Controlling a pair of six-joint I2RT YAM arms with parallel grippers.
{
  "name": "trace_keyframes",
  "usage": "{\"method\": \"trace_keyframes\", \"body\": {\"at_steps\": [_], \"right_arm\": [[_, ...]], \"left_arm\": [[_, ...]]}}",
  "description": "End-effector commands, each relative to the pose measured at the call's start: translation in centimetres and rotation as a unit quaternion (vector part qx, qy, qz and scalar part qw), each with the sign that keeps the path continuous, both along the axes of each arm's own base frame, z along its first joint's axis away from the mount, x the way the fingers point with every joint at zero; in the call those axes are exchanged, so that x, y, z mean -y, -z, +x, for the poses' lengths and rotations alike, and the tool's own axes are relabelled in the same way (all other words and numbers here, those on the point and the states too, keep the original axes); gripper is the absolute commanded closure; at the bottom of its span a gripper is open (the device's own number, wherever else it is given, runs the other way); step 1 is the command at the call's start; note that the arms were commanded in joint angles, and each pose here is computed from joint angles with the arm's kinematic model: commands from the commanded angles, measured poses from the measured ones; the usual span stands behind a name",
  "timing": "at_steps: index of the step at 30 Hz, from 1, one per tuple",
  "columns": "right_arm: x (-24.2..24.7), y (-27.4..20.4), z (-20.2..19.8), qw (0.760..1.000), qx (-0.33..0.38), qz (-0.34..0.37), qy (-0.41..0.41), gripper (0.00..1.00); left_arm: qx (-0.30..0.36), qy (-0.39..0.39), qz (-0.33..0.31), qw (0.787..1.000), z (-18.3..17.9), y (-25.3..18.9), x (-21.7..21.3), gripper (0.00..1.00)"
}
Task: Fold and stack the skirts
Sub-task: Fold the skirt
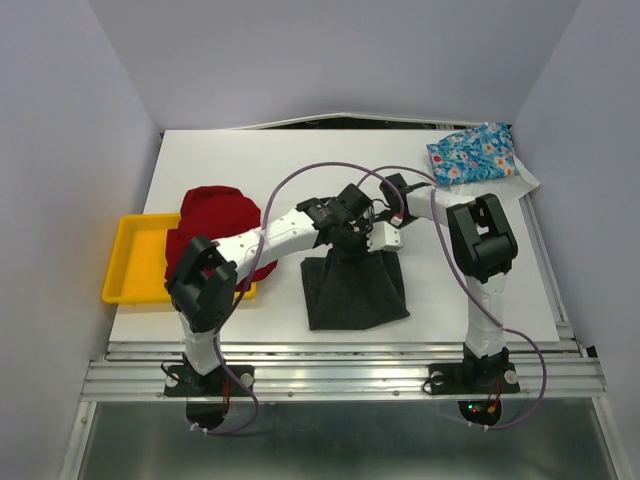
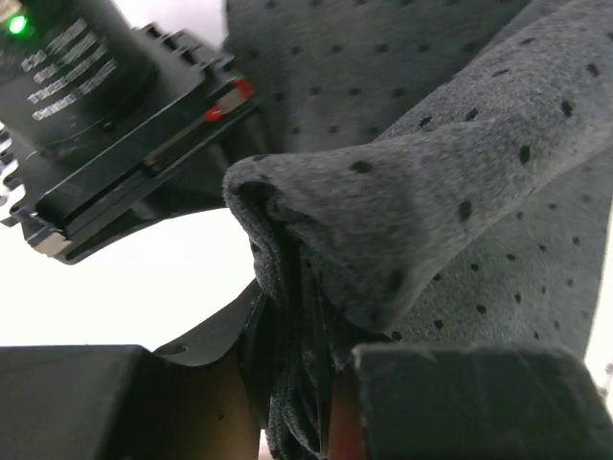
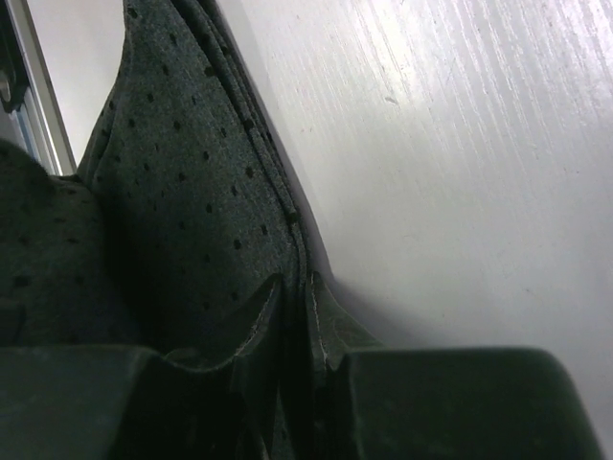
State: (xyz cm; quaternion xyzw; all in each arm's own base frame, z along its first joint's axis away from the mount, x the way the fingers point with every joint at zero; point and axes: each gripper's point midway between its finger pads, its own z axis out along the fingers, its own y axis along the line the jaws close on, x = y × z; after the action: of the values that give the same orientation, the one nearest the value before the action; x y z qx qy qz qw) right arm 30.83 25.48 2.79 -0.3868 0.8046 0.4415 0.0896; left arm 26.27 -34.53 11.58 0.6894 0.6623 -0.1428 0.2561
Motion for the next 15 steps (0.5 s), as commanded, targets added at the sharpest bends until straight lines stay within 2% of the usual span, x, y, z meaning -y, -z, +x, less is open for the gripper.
{"method": "trace_keyframes", "body": {"at_steps": [1, 4, 7, 10, 11, 13, 15], "right_arm": [[-0.3, -0.9, -1.4, 1.000, -0.011, 0.011, -0.019, 0.81], [-0.4, -0.8, -1.2, 1.000, -0.019, 0.009, -0.020, 0.80], [-0.5, -0.7, -0.9, 1.000, -0.018, 0.009, -0.019, 0.80], [-0.6, -0.8, -0.5, 1.000, -0.016, 0.007, -0.016, 0.77], [-0.7, -0.9, -0.2, 1.000, -0.013, 0.006, -0.015, 0.76], [-0.6, -0.9, 0.2, 1.000, -0.007, -0.005, -0.011, 0.69], [-0.7, -1.4, 1.4, 1.000, 0.011, -0.013, -0.005, 0.66]], "left_arm": [[0.062, -0.014, -0.031, 0.997, 4.0, -2.0, 0.9, 0.99], [0.076, -0.017, -0.029, 0.997, 4.8, -1.4, 1.0, 0.96], [0.090, -0.022, -0.026, 0.995, 5.4, -0.4, 0.8, 0.88], [0.104, -0.021, -0.023, 0.994, 5.8, 0.4, 0.6, 0.74], [0.102, -0.017, -0.023, 0.994, 5.7, 0.5, 0.6, 0.66], [0.096, -0.011, -0.023, 0.995, 5.2, 0.4, 0.5, 0.56], [0.088, -0.005, -0.025, 0.996, 4.4, 0.0, 0.1, 0.35]]}}
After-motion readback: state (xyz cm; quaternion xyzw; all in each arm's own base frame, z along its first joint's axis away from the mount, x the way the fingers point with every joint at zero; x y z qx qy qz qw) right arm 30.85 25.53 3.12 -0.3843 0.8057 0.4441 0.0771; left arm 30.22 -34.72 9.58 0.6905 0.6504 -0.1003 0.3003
